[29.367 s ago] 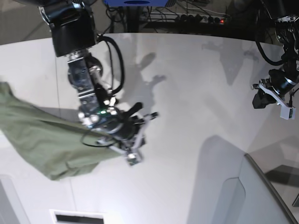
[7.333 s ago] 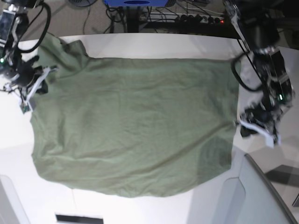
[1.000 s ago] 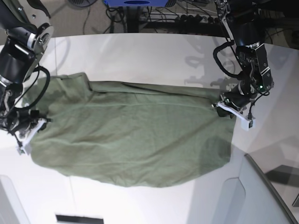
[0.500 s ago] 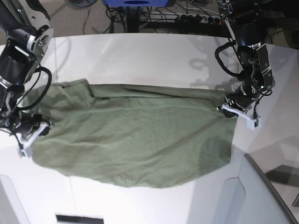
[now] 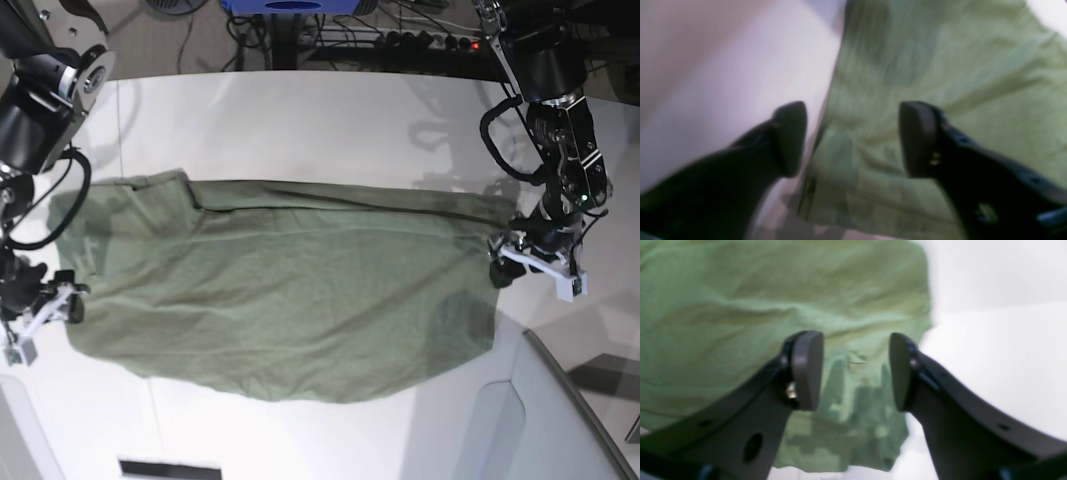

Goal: Layout the t-shirt on the table in an organized manner, then fold the t-shirt properly
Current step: 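Fold the held edge over the shirt body with both grippers, then open both grippers and release the folded edge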

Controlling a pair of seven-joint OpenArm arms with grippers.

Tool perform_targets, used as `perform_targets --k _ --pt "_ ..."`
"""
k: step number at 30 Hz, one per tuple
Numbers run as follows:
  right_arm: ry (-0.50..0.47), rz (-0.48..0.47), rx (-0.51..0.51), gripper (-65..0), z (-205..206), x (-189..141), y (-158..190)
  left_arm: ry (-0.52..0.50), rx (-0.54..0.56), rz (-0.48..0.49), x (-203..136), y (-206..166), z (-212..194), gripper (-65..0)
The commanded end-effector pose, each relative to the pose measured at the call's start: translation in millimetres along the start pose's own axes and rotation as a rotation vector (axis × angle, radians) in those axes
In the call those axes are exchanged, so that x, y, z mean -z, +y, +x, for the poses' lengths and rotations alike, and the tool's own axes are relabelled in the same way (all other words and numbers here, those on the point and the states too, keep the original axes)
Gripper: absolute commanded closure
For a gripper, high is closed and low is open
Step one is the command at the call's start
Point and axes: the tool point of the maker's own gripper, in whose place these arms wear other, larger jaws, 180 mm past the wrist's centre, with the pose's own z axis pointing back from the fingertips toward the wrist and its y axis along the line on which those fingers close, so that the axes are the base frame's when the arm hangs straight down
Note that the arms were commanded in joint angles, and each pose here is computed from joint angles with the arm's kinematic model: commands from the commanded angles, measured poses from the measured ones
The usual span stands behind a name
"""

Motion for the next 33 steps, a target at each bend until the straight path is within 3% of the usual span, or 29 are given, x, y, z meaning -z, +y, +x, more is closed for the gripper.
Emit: perform_targets --k 1,3,5,9,15,18,21,33 --pt "-0.076 -0.036 -0.033 -32.3 24.5 -14.5 -10.0 -0.085 0.003 0.0 -7.9 3.3 29.0 -50.0" --pt "-0.111 -0.111 -0.025 -32.6 17.5 -39.5 -26.3 -0.154 -0.012 0.037 -26.4 22.4 46.9 -54.8" --pt "-0.119 -0.145 0.036 -32.7 -0.3 -52.3 -28.2 -0.171 -0.015 0.049 -41.4 37.9 42.6 -55.0" --pt "0.004 -0.209 0.197 -32.9 -65.2 -69.4 -45.6 -0.097 -0.091 -0.042 -64.5 45.3 -2.6 -55.0" --pt "0.057 -0.127 0.515 -32.9 -146.2 -70.2 -43.4 0.024 -0.159 -0.057 -81.1 52.5 -67.0 -55.0" --pt "0.109 -0.083 0.564 -32.9 -169.3 -60.9 -35.9 0.052 -0.225 -0.044 -76.7 58.0 -89.4 -55.0" --pt "0.14 -0.05 0.603 -32.9 -181.9 -51.8 -30.4 -0.004 -0.273 -0.042 -69.6 56.8 -92.2 -54.8" --pt "0.099 0.011 0.678 -32.9 -173.0 -25.5 -27.8 -0.001 -0.403 -0.084 -30.8 36.8 -95.8 -54.8"
